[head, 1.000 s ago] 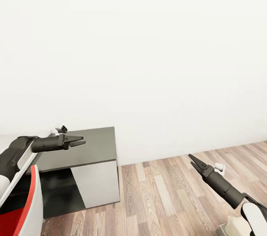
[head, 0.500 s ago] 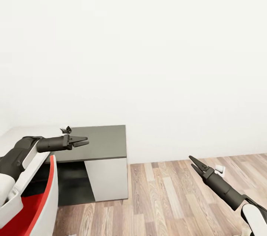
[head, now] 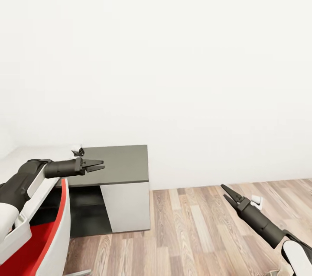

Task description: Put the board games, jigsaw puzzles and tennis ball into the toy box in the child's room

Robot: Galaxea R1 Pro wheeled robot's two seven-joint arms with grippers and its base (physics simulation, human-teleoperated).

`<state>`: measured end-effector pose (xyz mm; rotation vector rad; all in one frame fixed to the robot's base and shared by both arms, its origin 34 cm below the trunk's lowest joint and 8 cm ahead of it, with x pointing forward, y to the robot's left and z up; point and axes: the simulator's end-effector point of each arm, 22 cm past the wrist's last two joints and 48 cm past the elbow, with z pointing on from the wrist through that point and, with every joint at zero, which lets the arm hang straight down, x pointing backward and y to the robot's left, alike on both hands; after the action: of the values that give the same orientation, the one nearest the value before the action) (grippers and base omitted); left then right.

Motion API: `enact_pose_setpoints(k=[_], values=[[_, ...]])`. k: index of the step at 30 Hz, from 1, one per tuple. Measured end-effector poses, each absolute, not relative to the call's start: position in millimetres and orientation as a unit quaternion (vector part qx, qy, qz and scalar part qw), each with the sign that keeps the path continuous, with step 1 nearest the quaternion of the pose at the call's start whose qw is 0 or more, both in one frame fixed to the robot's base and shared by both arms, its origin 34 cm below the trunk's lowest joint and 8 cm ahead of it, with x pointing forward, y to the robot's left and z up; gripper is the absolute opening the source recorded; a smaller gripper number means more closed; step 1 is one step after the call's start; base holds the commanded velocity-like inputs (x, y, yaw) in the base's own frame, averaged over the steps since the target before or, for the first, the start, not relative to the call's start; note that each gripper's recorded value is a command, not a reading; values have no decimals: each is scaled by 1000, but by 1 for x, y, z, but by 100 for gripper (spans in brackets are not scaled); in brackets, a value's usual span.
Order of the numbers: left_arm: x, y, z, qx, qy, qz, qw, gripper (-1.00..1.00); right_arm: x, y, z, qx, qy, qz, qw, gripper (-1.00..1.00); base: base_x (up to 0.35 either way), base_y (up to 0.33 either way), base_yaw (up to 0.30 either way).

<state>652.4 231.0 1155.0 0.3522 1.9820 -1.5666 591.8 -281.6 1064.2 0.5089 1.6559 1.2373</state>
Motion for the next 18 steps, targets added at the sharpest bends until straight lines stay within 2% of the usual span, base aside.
enact_pose_setpoints(k=[7,15,18], values=[[653,231,1155,132,744,-587,291,100,592,-282,1063,210,681,507,485,100,0,0,-192],[653,233,1158,135,740,-587,299,100,592,-281,1062,210,681,507,484,100,0,-3,-32],[653,232,1157,135,741,-587,297,100,592,-281,1062,210,681,507,484,100,0,-115,-4]])
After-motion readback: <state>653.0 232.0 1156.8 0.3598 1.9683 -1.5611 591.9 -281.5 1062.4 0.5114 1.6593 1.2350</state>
